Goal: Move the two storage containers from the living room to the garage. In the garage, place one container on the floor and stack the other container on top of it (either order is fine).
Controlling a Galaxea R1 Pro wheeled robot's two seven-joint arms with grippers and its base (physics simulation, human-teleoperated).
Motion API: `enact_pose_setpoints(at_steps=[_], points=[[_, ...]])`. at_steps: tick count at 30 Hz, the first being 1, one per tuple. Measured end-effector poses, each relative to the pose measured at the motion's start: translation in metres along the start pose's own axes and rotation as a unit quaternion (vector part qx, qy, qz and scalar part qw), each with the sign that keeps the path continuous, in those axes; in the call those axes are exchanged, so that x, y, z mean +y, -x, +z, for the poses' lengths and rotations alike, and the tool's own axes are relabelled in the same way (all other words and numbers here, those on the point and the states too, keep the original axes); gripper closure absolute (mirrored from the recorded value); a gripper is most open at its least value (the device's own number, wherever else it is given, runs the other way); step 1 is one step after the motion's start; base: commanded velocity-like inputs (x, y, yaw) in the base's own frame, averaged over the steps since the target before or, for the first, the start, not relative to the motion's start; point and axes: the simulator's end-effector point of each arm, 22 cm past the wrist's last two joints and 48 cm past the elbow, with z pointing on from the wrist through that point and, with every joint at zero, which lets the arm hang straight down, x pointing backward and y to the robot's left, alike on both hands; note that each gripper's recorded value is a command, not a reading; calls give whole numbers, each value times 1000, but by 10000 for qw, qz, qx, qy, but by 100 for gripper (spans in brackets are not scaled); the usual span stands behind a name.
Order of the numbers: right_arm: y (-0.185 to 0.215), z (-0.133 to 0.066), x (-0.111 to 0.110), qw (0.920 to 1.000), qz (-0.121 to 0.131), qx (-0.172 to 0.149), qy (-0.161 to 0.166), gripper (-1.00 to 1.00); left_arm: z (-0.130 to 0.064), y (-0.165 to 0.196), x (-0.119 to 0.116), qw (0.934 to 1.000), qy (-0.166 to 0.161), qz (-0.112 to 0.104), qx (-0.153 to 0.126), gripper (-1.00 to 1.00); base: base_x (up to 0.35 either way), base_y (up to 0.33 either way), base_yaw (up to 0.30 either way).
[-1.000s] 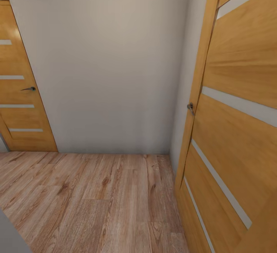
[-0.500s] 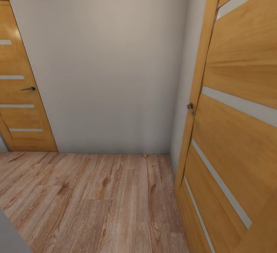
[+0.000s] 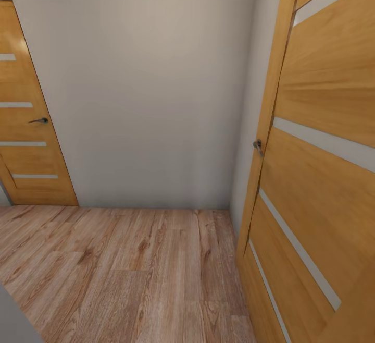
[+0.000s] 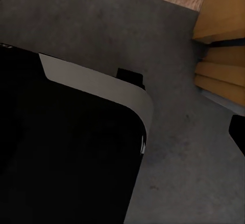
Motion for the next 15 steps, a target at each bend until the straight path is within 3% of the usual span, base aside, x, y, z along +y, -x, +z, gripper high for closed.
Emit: enact_pose_setpoints(at_steps=[15], points=[[0, 0, 0, 10000, 0, -1, -1, -100, 0, 0, 0, 10000, 0, -3, 0, -100, 0, 0, 0]])
